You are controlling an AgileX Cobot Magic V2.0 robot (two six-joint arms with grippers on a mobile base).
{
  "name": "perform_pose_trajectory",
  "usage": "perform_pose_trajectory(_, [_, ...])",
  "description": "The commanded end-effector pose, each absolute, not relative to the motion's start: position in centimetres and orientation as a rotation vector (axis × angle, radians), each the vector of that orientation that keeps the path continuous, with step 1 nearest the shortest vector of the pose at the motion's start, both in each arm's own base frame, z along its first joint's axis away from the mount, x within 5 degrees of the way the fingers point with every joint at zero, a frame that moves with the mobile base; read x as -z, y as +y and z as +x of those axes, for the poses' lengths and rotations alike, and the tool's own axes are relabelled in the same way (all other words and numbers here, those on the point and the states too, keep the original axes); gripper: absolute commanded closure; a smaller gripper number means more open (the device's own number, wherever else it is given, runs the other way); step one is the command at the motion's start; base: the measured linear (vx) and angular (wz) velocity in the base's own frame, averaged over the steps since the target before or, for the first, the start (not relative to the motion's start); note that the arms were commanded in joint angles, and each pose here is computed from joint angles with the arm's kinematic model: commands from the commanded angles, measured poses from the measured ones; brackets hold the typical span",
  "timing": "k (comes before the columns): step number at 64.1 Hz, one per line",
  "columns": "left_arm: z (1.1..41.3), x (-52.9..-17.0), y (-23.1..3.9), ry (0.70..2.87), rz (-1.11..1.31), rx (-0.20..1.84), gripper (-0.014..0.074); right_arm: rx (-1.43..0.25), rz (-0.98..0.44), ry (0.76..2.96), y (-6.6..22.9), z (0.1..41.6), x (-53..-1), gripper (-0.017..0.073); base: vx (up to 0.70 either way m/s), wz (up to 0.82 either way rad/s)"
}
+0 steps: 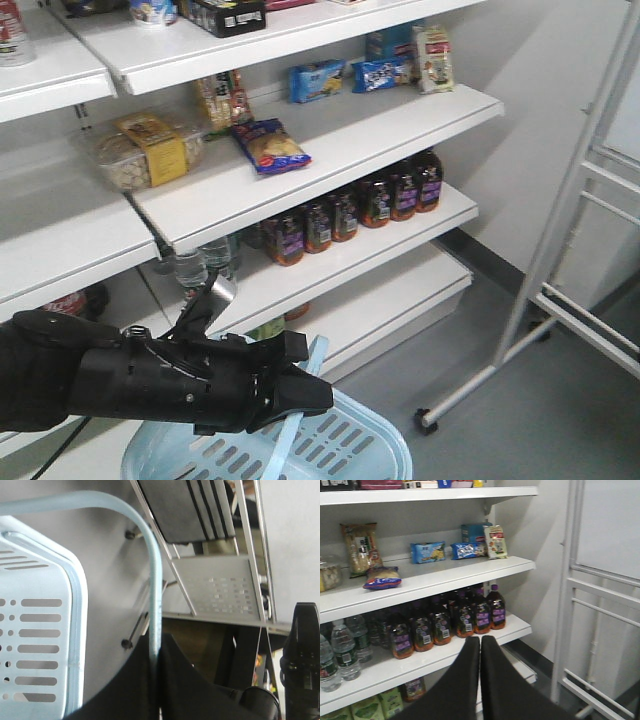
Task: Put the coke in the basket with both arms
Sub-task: 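Turn the base toward the shelf with cola cans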
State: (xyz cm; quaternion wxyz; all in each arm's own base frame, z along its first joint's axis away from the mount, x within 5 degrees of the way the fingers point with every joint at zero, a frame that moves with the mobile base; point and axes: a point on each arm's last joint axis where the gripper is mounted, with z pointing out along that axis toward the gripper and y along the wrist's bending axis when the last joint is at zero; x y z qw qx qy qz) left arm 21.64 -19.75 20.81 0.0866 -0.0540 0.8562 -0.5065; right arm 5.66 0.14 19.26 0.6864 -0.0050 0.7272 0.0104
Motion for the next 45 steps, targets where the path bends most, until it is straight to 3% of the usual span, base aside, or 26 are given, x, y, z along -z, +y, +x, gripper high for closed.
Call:
perform_pose_trajectory(1, [21.54, -23.32, -20.16, 2.437, -0.186, 1.658, 0.06, -0.013, -0.01, 1.543, 0.09, 5.61, -19.81, 0.0569, 0.13, 0.53])
perform_pose_trajectory(45, [21.54, -23.32, -20.16, 2.437, -0.186, 1.658, 0.06, -0.013, -0.01, 1.543, 0.09, 5.61, -19.81, 0.0569, 0.09, 0.39])
